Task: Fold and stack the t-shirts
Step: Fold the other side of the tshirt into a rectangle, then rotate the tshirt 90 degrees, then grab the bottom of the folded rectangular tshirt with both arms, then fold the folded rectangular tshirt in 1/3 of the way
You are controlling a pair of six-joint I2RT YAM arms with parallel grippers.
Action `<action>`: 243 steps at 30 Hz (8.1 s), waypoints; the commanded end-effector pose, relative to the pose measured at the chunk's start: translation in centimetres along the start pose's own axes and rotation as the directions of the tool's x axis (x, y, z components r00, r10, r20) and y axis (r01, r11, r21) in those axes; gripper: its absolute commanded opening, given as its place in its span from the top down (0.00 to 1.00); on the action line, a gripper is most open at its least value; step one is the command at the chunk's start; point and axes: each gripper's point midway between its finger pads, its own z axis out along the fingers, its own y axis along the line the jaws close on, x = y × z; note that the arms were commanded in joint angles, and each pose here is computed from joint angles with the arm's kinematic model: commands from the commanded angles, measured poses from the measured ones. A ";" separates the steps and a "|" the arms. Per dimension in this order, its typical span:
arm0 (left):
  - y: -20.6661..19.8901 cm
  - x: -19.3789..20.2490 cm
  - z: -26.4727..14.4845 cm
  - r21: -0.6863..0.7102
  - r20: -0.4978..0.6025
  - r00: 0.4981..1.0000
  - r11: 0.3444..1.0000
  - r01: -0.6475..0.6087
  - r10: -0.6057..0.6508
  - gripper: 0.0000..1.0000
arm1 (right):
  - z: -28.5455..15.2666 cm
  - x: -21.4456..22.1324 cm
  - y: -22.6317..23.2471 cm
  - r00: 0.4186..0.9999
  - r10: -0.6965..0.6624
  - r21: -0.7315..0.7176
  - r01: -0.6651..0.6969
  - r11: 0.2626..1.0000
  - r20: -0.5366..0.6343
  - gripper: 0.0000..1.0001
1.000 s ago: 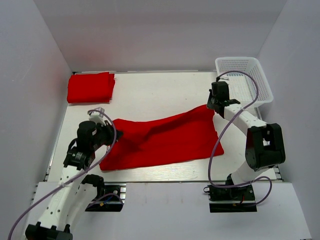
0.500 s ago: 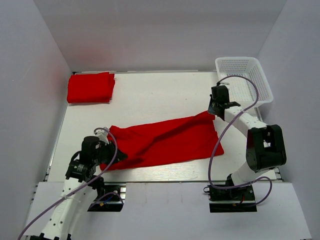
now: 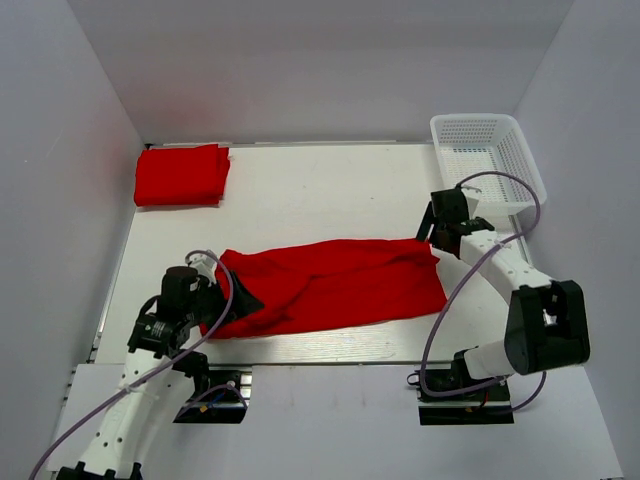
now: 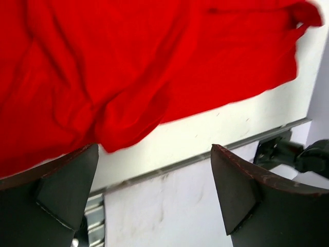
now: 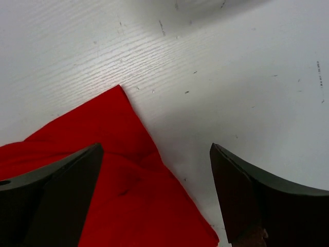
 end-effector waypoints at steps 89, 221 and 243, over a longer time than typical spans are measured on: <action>-21.8 -29.8 41.7 0.460 0.393 0.876 0.766 -0.450 0.279 0.00 | -18.9 22.7 19.4 0.662 -0.738 -0.984 0.176 -0.016 0.131 0.10; -12.9 -19.4 19.6 -0.216 0.077 0.917 0.904 -0.369 0.392 1.00 | -6.1 -1.4 16.3 0.945 -0.281 -0.471 0.327 0.819 0.167 1.00; -13.0 -32.1 23.0 -0.242 0.191 0.906 0.912 -0.330 0.378 0.00 | 1.5 -12.4 20.4 0.960 -0.223 -0.458 0.277 0.845 0.168 0.10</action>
